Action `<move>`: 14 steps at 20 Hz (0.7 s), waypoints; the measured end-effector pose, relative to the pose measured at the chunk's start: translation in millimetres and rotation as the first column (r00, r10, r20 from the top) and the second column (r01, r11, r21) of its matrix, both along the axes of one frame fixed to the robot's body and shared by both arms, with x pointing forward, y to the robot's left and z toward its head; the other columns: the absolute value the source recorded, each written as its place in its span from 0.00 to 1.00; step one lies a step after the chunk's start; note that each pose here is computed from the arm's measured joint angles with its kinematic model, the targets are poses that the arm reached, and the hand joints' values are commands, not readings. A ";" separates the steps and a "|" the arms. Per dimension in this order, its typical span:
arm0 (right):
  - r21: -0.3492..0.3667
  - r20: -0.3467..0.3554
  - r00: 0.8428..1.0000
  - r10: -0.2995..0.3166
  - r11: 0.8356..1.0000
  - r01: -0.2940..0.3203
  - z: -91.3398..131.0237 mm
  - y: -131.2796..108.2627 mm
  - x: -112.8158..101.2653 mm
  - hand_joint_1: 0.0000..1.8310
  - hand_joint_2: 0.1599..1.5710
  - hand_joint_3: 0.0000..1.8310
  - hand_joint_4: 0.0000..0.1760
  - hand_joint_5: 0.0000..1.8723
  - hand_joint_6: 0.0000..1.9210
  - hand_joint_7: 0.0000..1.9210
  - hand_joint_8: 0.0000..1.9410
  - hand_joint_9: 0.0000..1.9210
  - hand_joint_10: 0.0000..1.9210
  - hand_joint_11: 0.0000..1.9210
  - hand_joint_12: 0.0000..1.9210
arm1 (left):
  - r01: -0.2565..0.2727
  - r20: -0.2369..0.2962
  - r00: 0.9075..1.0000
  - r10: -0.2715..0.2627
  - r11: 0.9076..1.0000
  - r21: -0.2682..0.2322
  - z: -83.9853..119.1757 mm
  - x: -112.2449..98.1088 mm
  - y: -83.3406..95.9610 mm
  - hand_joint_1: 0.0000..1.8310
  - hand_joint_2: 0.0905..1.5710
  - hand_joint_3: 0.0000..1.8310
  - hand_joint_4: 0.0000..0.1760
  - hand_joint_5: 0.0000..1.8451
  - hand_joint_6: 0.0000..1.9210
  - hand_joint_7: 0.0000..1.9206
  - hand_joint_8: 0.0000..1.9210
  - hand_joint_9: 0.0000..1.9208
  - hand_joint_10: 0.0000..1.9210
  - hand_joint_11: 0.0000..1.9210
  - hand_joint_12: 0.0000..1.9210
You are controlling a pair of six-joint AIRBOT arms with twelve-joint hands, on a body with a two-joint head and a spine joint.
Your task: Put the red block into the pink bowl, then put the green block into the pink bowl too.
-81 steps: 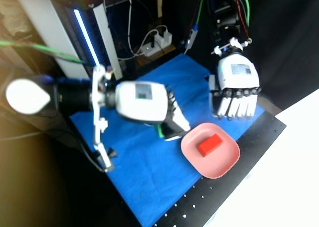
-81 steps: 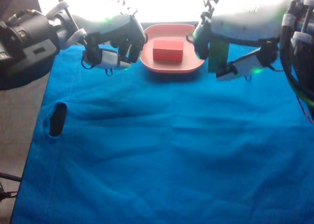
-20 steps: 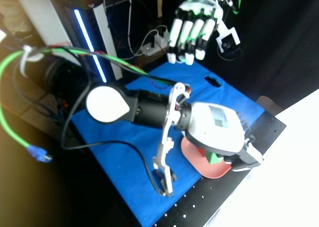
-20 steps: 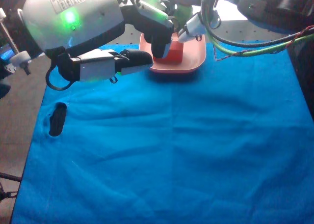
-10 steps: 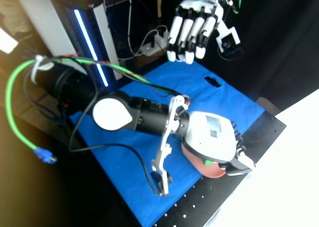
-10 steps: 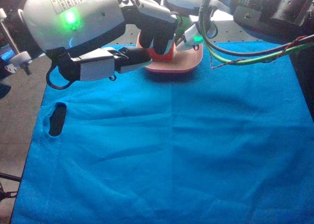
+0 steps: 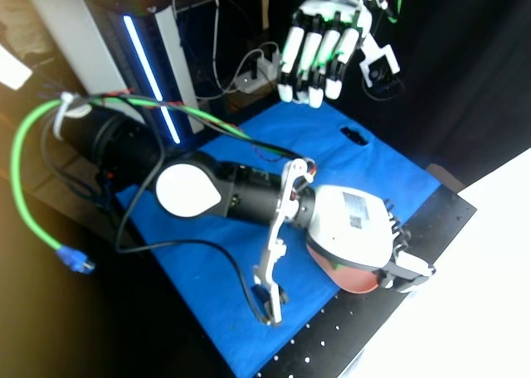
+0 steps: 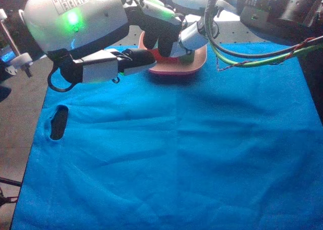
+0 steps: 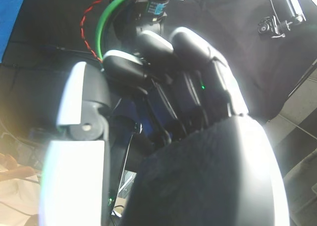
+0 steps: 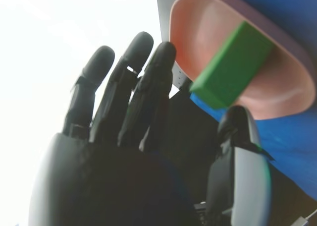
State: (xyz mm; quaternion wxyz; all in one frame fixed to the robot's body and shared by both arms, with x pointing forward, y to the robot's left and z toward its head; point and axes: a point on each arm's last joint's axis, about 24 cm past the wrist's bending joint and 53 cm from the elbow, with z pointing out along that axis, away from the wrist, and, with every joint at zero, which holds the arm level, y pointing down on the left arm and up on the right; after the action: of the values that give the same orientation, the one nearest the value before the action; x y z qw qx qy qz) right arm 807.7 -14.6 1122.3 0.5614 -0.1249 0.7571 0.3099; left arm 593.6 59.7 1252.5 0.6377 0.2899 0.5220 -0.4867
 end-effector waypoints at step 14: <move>0.144 0.073 0.997 0.037 0.988 -0.047 74.8 -32.1 -23.6 0.39 0.37 0.00 0.46 0.24 0.00 0.44 0.00 0.40 0.25 0.20 0.73 | -0.145 -0.111 0.984 0.140 0.989 -0.035 -10.4 46.3 22.0 0.68 0.69 0.00 0.00 0.53 0.45 0.53 0.57 0.42 0.60 0.26 0.83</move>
State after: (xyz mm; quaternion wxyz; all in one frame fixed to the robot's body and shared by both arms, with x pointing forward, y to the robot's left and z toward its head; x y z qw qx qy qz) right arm 784.1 -46.8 1197.1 0.5886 -0.1103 0.7095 0.3715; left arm 639.9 81.6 1242.2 0.6477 0.2114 0.5646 -0.4658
